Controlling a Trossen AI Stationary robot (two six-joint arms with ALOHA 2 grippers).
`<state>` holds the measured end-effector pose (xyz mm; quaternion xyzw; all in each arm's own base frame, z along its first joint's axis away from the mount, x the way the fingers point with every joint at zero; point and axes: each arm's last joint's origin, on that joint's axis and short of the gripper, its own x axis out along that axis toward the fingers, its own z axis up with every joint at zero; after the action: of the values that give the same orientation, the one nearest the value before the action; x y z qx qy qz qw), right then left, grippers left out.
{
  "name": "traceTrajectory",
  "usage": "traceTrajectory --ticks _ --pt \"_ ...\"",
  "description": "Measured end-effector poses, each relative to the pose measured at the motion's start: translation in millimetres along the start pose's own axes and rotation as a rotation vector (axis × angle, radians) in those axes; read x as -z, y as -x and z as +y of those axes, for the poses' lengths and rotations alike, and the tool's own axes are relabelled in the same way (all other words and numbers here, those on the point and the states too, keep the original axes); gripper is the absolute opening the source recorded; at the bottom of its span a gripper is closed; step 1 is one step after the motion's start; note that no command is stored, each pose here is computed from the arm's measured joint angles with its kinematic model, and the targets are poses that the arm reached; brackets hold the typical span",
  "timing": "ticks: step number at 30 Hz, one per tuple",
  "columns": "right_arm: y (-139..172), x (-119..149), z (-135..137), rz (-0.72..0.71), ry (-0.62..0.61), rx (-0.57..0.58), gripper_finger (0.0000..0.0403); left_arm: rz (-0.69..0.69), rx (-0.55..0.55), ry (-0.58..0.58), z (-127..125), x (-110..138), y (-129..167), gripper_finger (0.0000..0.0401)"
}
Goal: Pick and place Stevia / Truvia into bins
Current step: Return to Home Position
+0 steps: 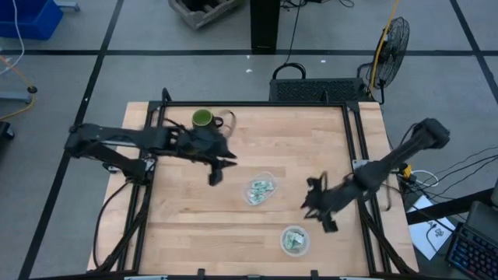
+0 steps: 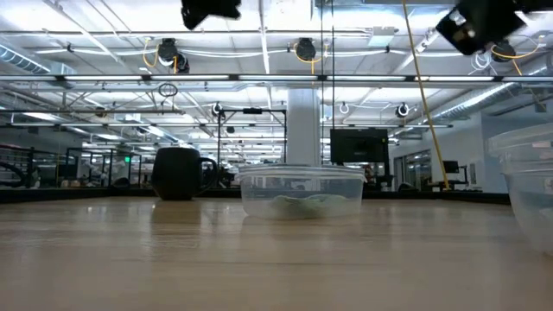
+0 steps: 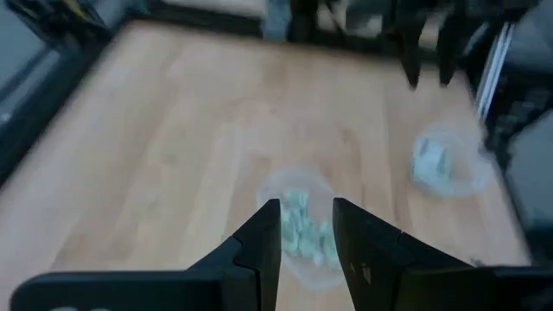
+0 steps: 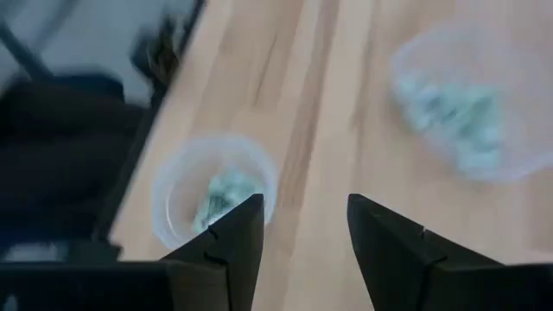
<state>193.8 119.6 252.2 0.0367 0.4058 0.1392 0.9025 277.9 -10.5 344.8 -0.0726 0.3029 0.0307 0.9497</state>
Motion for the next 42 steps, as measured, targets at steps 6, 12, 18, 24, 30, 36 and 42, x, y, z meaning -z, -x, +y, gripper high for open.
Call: traceTrajectory --ticks 6,12,18,24,30,36,42 --pt "84 8 -21 -0.222 -0.025 -0.034 0.0160 -0.101 -0.031 0.061 16 6 87 0.0111" --pt "136 43 -39 -0.506 0.062 -0.045 0.0161 -0.251 -0.044 0.065 24 32 169 0.0111" --pt "110 91 -54 -0.717 0.100 -0.084 0.0162 -0.338 0.076 0.075 27 77 179 0.0111" --pt "90 116 -61 -0.786 0.044 -0.113 0.0160 -0.385 0.031 0.102 36 126 155 0.0111" --pt "98 112 -58 -0.845 0.153 -0.138 0.0160 -0.513 0.021 0.145 41 157 170 0.0111" --pt "97 112 -60 -0.847 0.148 -0.079 0.0162 -0.647 0.060 0.106 45 184 187 0.0111" --pt "85 115 -61 -0.866 0.152 -0.046 0.0160 -0.692 0.054 0.073 44 178 178 0.0111"
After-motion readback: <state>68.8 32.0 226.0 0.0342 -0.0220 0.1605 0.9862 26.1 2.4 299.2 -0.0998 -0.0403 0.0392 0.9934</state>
